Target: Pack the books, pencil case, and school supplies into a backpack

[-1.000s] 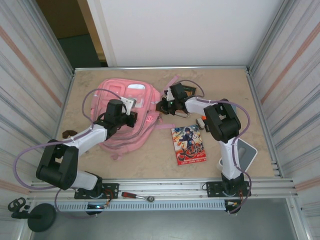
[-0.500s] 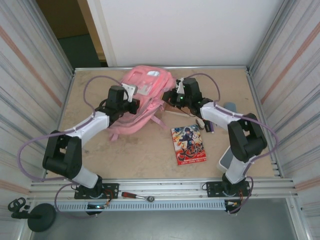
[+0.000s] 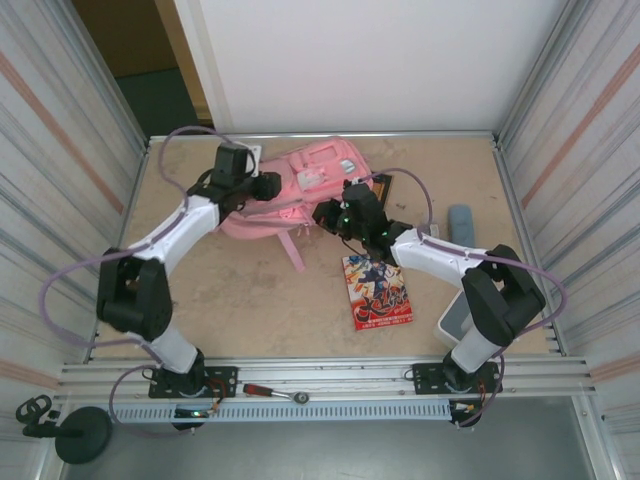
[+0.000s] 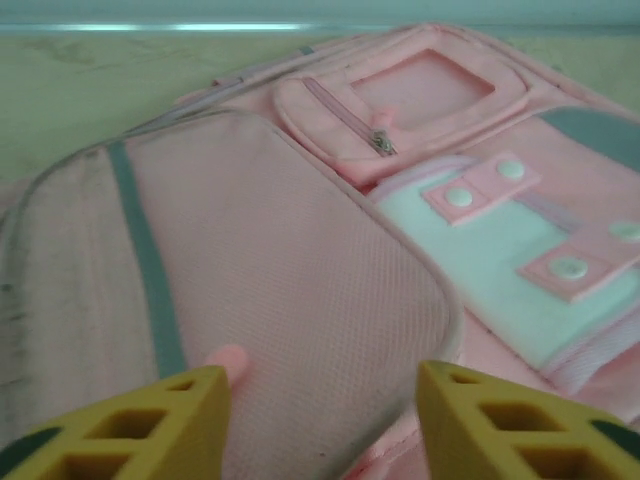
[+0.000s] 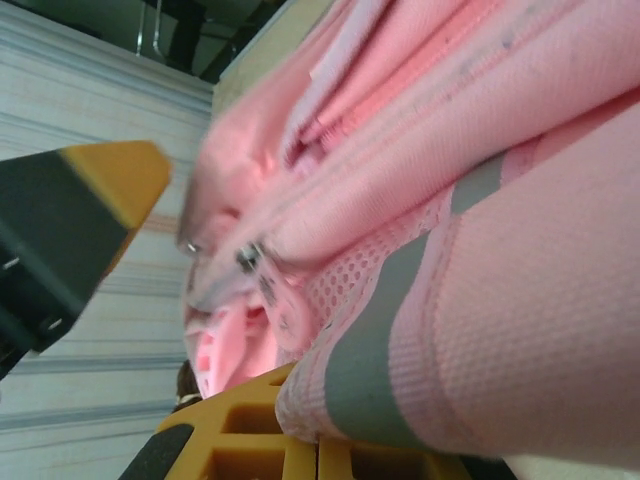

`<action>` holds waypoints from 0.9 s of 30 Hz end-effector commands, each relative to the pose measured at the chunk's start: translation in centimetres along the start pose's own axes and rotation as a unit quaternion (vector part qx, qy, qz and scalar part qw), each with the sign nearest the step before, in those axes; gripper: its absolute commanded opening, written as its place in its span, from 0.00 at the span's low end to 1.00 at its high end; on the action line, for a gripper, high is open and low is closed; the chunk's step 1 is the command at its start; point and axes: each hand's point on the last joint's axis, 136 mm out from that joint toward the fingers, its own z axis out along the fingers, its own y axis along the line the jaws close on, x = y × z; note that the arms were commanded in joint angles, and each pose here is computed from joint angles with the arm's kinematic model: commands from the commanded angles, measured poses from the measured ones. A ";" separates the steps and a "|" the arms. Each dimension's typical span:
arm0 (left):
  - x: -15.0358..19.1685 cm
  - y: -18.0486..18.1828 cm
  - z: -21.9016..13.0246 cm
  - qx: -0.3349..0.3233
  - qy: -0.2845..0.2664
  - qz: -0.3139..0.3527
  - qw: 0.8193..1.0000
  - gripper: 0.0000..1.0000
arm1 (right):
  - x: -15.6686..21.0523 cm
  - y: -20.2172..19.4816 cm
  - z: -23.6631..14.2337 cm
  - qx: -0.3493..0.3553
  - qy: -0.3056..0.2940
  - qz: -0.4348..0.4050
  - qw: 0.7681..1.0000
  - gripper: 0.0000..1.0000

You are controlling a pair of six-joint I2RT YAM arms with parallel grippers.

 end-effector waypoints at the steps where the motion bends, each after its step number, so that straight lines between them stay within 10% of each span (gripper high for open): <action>1: -0.2 -0.6 -6.1 -0.001 -0.067 -0.044 0.997 0.60 | -0.2 2.8 0.0 -0.051 -0.017 0.021 0.998 0.00; 11: 11.2 -5.5 -10.2 0.056 -0.109 0.024 0.992 0.57 | 0.5 5.2 0.4 -0.071 0.005 0.016 0.997 0.00; 27: 12.0 -8.4 -5.0 0.032 -0.153 0.121 0.980 0.41 | 0.2 6.5 0.1 -0.079 0.005 0.018 0.997 0.00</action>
